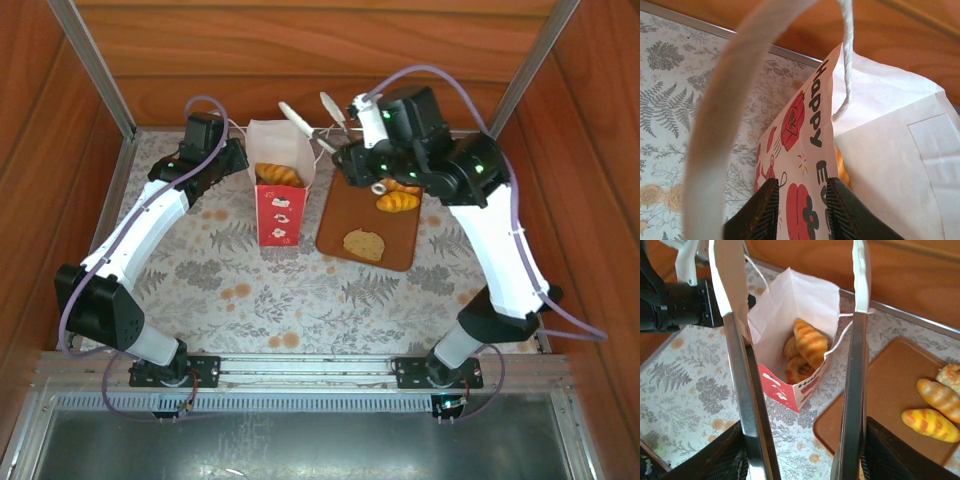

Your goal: Place the fake bread into the paper bag

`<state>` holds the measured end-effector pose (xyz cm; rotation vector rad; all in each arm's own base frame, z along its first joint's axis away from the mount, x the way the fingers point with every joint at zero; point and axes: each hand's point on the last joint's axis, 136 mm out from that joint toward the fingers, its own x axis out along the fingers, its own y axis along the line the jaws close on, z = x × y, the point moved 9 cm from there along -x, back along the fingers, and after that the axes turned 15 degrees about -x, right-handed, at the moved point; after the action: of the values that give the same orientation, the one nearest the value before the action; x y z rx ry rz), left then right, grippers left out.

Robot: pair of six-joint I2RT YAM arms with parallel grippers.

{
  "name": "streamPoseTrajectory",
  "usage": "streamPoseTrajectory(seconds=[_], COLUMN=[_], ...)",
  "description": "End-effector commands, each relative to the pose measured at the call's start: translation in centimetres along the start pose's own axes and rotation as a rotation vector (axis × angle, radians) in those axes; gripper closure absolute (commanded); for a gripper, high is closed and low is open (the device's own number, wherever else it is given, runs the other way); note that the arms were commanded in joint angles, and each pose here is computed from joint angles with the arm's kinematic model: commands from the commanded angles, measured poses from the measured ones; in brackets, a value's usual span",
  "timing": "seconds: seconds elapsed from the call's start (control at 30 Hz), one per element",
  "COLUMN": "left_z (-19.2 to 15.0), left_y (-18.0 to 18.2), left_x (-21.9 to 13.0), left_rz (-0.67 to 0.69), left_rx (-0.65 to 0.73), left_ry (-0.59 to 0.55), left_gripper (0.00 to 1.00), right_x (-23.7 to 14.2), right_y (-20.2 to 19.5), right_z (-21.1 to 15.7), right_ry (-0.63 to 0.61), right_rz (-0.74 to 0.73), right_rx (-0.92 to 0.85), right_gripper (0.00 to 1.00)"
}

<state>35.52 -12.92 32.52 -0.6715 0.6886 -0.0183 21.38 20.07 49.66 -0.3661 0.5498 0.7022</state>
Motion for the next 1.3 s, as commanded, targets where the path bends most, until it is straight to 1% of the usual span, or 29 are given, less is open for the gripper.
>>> streamPoseTrajectory(seconds=[0.0, 0.13, 0.23, 0.4, 0.5, 0.6, 0.67, 0.8, 0.9, 0.97, 1.07, 1.13, 1.27], left_z=[0.0, 0.0, 0.0, 0.2, 0.3, 0.6, 0.8, 1.1, 1.2, 1.2, 1.2, 1.3, 1.8], left_y=[-0.4, -0.5, -0.7, -0.9, -1.2, -1.2, -1.4, -1.6, -1.6, -1.6, -1.4, -1.2, -0.4], left_x=[-1.2, -1.3, -1.3, -1.3, -1.5, -1.8, -2.0, -2.2, -2.1, -2.3, -2.7, -3.0, -3.7], left_rz=[-0.02, -0.028, -0.038, -0.049, -0.064, -0.063, -0.068, -0.074, -0.075, -0.082, -0.108, -0.12, -0.12], left_rx=[0.014, 0.009, 0.009, 0.007, 0.016, 0.023, 0.035, 0.046, 0.054, 0.055, 0.054, 0.046, 0.025], left_ry=[0.009, 0.011, 0.018, 0.021, 0.023, 0.009, -0.002, -0.015, -0.014, -0.01, 0.008, 0.013, -0.001], left_gripper=[0.68, 0.68, 0.67, 0.58, 0.56, 0.52, 0.46, 0.38, 0.3, 0.22, 0.16, 0.14, 0.14], right_x=[-2.8, -4.3, -4.6, -5.5, -5.8, -5.6, -4.9, -2.6, -0.2, 1.5, 3.3, 4.1, 5.3], right_y=[-1.0, -2.2, -2.9, -3.8, -4.3, -4.8, -4.8, -4.6, -4.1, -3.7, -3.1, -2.8, -3.0], right_z=[0.1, -1.6, -3.0, -5.3, -7.3, -9.7, -11.6, -15.1, -17.5, -19.0, -20.6, -21.5, -23.1], right_ry=[-0.084, -0.061, -0.021, 0.031, 0.077, 0.154, 0.219, 0.339, 0.429, 0.492, 0.579, 0.621, 0.691], right_rz=[-0.066, -0.16, -0.195, -0.261, -0.299, -0.308, -0.306, -0.262, -0.184, -0.119, -0.038, -0.007, 0.026], right_rx=[0.049, 0.086, 0.142, 0.229, 0.291, 0.363, 0.398, 0.483, 0.548, 0.596, 0.651, 0.67, 0.706], right_gripper=[0.42, 0.44, 0.45, 0.46, 0.46, 0.47, 0.47, 0.47, 0.48, 0.49, 0.5, 0.5, 0.49])
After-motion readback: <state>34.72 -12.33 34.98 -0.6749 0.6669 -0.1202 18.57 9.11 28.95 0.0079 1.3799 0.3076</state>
